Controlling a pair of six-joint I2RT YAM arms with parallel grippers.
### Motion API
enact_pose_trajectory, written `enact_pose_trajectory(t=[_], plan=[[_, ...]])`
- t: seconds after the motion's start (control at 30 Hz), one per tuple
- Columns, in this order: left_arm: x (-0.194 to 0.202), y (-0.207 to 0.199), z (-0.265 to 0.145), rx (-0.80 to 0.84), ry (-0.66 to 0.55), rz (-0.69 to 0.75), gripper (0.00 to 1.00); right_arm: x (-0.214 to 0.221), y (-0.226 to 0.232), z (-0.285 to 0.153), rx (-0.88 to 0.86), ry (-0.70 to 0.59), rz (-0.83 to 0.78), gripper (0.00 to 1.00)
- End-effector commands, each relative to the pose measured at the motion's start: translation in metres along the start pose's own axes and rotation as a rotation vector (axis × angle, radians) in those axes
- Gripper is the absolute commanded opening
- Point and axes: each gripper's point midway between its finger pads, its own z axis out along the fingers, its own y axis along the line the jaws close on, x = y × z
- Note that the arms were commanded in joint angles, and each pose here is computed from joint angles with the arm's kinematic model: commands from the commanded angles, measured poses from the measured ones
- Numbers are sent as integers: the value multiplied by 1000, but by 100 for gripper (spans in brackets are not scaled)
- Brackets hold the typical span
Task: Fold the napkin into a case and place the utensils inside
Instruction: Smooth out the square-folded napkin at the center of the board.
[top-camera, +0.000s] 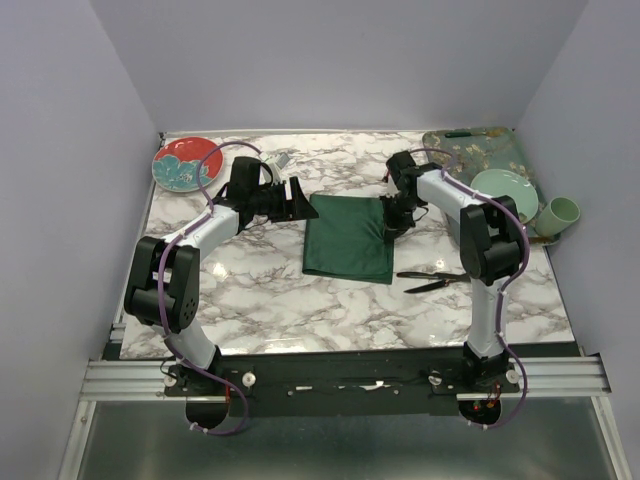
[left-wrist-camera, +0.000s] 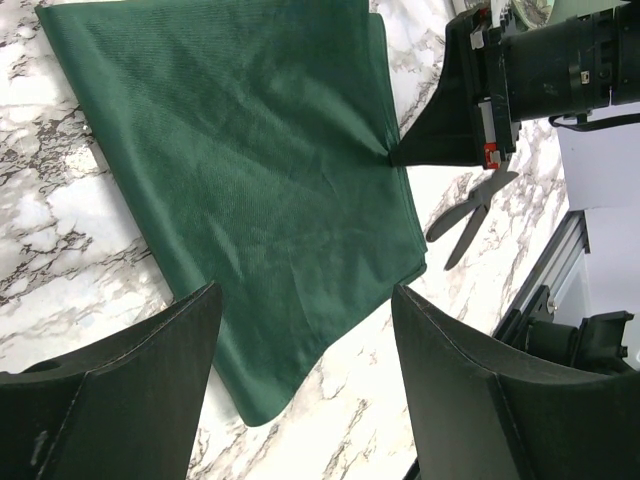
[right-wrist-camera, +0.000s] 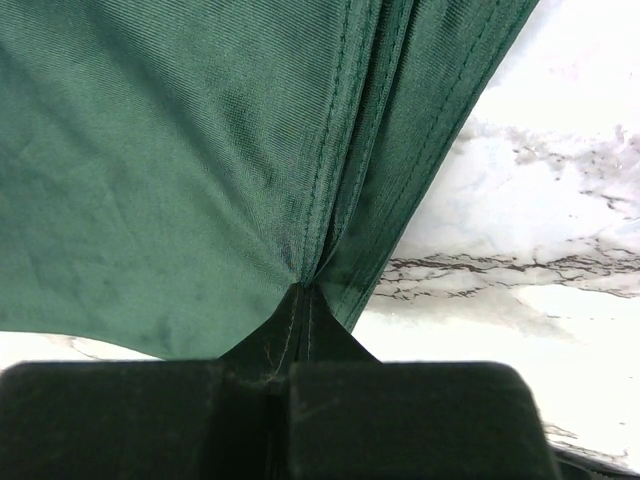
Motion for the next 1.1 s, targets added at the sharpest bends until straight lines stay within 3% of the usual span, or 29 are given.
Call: enact_pose_trajectory(t=[0.0,0.33,0.77,1.07], plan=[[4,5,-1,-5,3,5,77,4,-4,-7,29,-8,21,0],[6,11,2,-18,11,0,77,-5,27,-38,-114,-72,16,0],[6,13,0,-22,10,4,77,22,-1,-12,-2,-1,48,1],[9,14,0,-23,19,-1,77,5,-12,-2,56,-19,46,4]])
